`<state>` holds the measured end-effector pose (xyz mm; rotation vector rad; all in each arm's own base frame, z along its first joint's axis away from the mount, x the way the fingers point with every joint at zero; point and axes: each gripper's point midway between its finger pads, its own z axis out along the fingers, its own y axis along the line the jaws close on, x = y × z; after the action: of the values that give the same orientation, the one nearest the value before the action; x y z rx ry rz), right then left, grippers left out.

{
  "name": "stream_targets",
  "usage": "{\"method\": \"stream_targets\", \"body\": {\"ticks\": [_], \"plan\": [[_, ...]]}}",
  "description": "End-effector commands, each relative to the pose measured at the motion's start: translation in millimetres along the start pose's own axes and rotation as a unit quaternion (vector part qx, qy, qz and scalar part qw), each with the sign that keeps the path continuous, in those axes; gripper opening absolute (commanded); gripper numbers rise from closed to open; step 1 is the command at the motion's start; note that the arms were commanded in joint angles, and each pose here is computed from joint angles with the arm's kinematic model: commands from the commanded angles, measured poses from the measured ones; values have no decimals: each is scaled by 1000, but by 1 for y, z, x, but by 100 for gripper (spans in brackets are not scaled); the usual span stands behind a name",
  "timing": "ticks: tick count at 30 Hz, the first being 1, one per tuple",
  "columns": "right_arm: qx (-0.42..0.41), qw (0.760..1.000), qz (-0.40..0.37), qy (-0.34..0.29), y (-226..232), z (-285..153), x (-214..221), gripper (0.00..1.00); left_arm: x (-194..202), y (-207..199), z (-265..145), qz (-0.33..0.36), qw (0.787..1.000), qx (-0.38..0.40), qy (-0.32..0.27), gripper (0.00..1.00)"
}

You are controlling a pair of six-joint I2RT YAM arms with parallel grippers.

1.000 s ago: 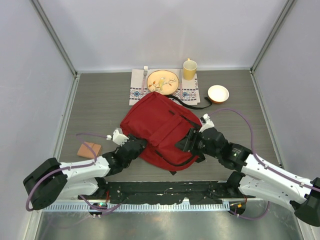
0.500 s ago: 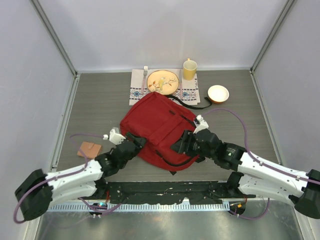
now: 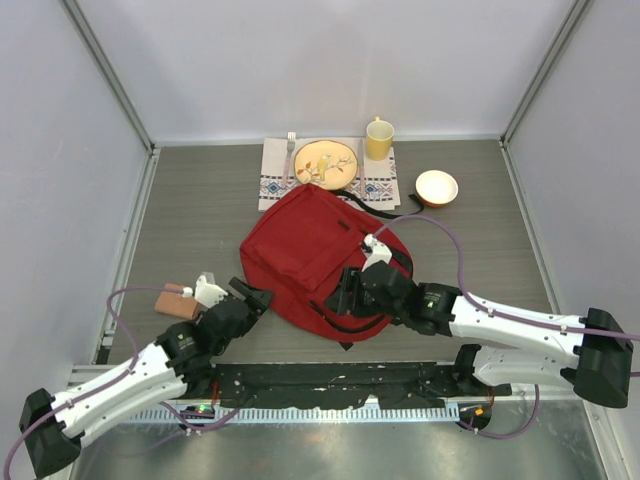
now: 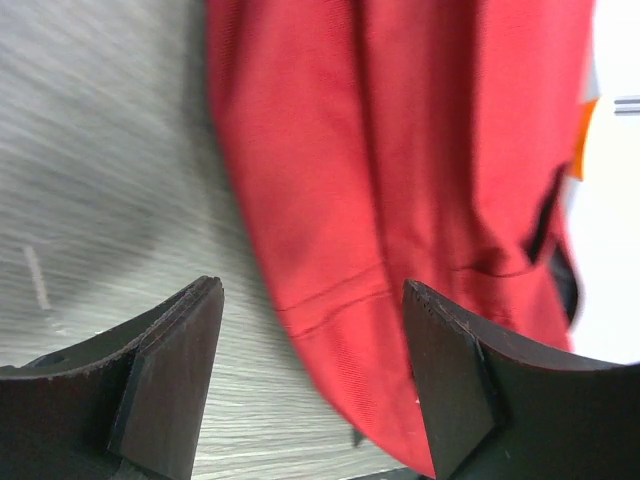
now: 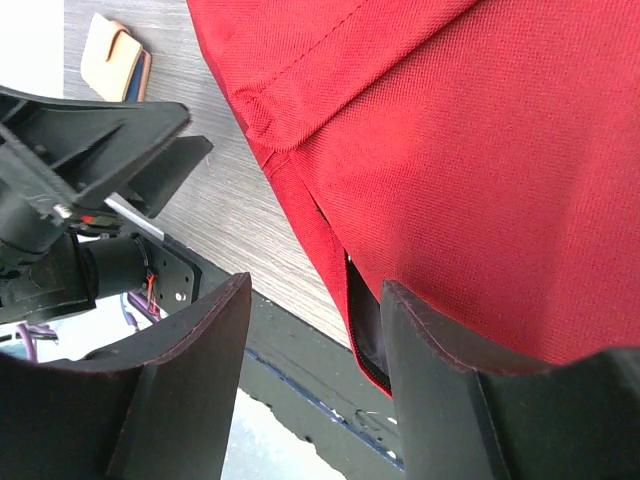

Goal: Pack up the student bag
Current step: Zip the student bag at the center of the board.

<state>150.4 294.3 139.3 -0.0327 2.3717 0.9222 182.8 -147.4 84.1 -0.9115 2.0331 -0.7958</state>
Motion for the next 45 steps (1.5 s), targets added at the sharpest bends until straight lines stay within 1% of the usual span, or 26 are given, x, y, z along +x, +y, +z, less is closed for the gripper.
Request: {"method": "stream_targets", "body": {"ticks": [1, 4, 5, 7, 8, 11, 12, 14, 15, 16, 20, 22, 23, 25, 26, 27, 28, 29, 31, 33, 34, 35, 38, 40, 41, 45], "plan": [[-27, 999, -5, -40, 27, -2, -21, 60, 12, 23, 6, 21, 998, -52, 19, 77], [-28, 999, -9, -42, 29, 2, -20, 60, 22, 18, 16, 17, 998, -46, 28, 79], [-25, 999, -11, -40, 30, 4, -19, 60, 26, 12, 22, 9, 999, -31, 28, 79], [-21, 999, -25, -40, 34, 7, -17, 59, 26, 10, 29, 1, 1000, -24, 20, 81], [-12, 999, -32, -35, 33, 11, -13, 60, 27, 3, 33, -7, 1000, -12, 16, 83], [11, 998, -47, -49, 34, 13, -13, 58, 26, -18, 39, -22, 999, 25, 5, 84], [20, 997, -52, -47, 31, 17, -10, 57, 27, -18, 42, -13, 1000, 24, 3, 84], [27, 997, -58, -50, 31, 21, -9, 56, 26, -25, 46, -19, 999, 33, -4, 87], [35, 996, -61, -46, 28, 25, -6, 56, 28, -20, 50, -15, 1000, 25, -5, 88], [35, 996, -63, -48, 31, 26, -7, 56, 28, -25, 51, -22, 999, 35, -7, 88], [63, 993, -82, -54, 26, 34, -8, 56, 33, -23, 58, -24, 999, 33, -3, 85], [80, 991, -90, -51, 21, 38, -7, 55, 35, -21, 60, -30, 999, 32, -2, 81], [82, 991, -93, -50, 20, 40, -7, 55, 35, -22, 61, -30, 999, 34, -2, 77], [83, 991, -98, -49, 18, 44, -5, 51, 36, -22, 62, -28, 999, 34, -3, 71], [84, 990, -100, -45, 17, 46, -2, 50, 36, -20, 62, -25, 999, 31, -2, 63], [85, 990, -102, -41, 17, 48, 0, 49, 36, -21, 62, -25, 999, 33, -2, 59], [85, 990, -104, -38, 17, 49, 1, 45, 37, -21, 62, -26, 999, 33, 0, 55], [87, 990, -107, -35, 16, 51, 3, 43, 37, -22, 61, -25, 999, 35, 0, 49], [93, 989, -109, -35, 13, 52, 4, 42, 36, -20, 60, -22, 999, 31, 0, 43], [97, 988, -114, -35, 11, 53, 5, 42, 34, -21, 58, -24, 999, 36, -1, 36], [104, 987, -116, -37, 7, 54, 4, 42, 34, -19, 57, -22, 999, 34, -2, 30], [108, 986, -119, -37, 5, 54, 5, 42, 32, -19, 56, -23, 999, 36, -4, 21], [126, 983, -127, -48, -2, 54, 1, 41, 28, -21, 50, -26, 998, 49, -5, 9], [128, 981, -131, -58, -2, 54, -4, 42, 26, -19, 44, -27, 998, 55, -4, 5], [132, 980, -134, -65, -4, 53, -6, 41, 24, -19, 42, -30, 998, 58, -5, 1], [141, 976, -146, -76, -4, 53, -14, 42, 17, -14, 34, -42, 997, 70, -13, 0]]}}
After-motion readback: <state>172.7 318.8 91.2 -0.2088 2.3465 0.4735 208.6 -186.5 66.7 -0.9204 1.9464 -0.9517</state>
